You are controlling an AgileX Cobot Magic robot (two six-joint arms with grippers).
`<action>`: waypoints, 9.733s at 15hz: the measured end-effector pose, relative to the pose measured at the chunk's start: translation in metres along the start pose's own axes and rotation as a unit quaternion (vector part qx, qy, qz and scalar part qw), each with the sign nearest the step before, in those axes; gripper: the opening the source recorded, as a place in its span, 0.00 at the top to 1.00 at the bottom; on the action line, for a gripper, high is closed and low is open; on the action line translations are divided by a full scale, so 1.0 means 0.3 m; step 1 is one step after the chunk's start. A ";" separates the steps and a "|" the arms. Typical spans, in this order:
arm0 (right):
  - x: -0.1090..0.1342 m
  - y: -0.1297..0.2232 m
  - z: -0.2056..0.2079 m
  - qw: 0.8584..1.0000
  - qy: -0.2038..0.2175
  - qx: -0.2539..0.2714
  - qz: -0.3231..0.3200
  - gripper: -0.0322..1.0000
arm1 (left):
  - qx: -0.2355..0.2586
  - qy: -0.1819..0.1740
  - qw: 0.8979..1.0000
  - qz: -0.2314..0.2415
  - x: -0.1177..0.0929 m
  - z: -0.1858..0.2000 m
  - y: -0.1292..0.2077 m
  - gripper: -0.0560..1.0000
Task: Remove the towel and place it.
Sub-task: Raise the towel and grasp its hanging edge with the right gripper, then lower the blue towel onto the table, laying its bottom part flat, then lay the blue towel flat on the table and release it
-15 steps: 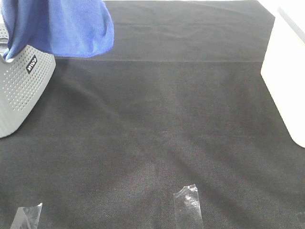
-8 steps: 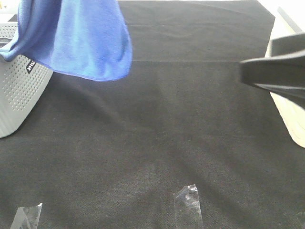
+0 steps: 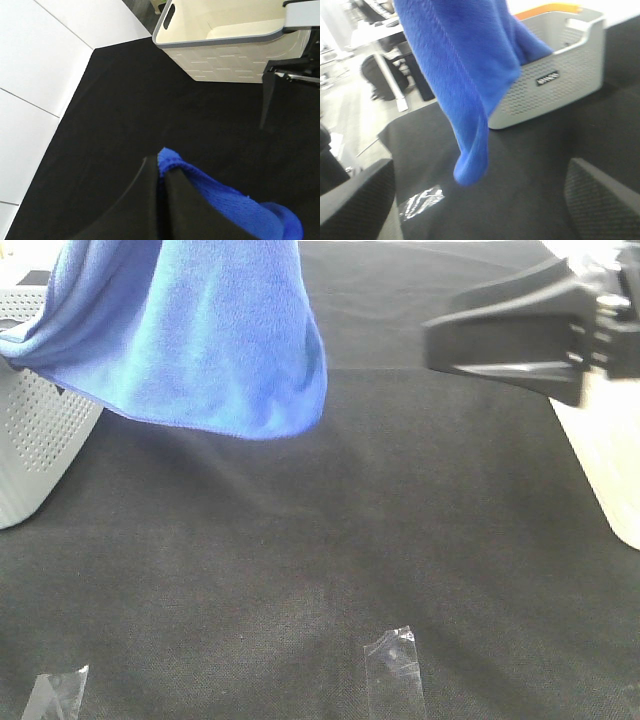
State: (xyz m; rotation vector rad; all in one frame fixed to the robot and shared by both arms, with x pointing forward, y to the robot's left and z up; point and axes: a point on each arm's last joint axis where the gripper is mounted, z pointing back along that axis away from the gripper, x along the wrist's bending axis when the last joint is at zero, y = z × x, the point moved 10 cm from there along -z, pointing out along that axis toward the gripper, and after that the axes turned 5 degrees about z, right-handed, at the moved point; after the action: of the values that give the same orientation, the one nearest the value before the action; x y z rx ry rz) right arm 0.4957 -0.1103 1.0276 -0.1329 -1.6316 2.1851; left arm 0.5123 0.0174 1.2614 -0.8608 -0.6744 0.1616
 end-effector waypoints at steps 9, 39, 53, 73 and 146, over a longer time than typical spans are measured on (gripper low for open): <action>0.067 0.127 -0.242 0.994 -0.057 0.095 0.021 0.10 | -0.015 0.023 1.000 0.013 -0.030 0.001 -0.019 0.95; -0.107 -0.119 -0.051 0.966 0.163 0.185 -0.073 0.94 | 0.050 0.023 0.999 -0.002 -0.049 -0.086 0.097 0.95; -0.387 -0.896 0.225 0.881 0.443 -0.002 0.163 0.94 | -0.142 -0.327 0.932 -0.072 0.486 -0.181 -0.024 0.95; -0.621 -0.996 -0.053 0.843 0.441 -0.199 0.236 0.94 | -0.259 -0.397 0.874 -0.111 0.805 -0.354 0.192 0.95; 0.263 0.365 0.129 0.857 0.093 0.447 -0.239 0.94 | 0.389 0.221 0.745 0.495 -0.767 0.078 0.965 0.95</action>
State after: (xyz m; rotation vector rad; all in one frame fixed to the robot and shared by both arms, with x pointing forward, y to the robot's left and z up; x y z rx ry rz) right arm 0.3828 -0.1409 0.9501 0.2910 -0.3570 2.1860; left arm 0.3559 0.1315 0.9455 -0.3160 0.3869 1.0889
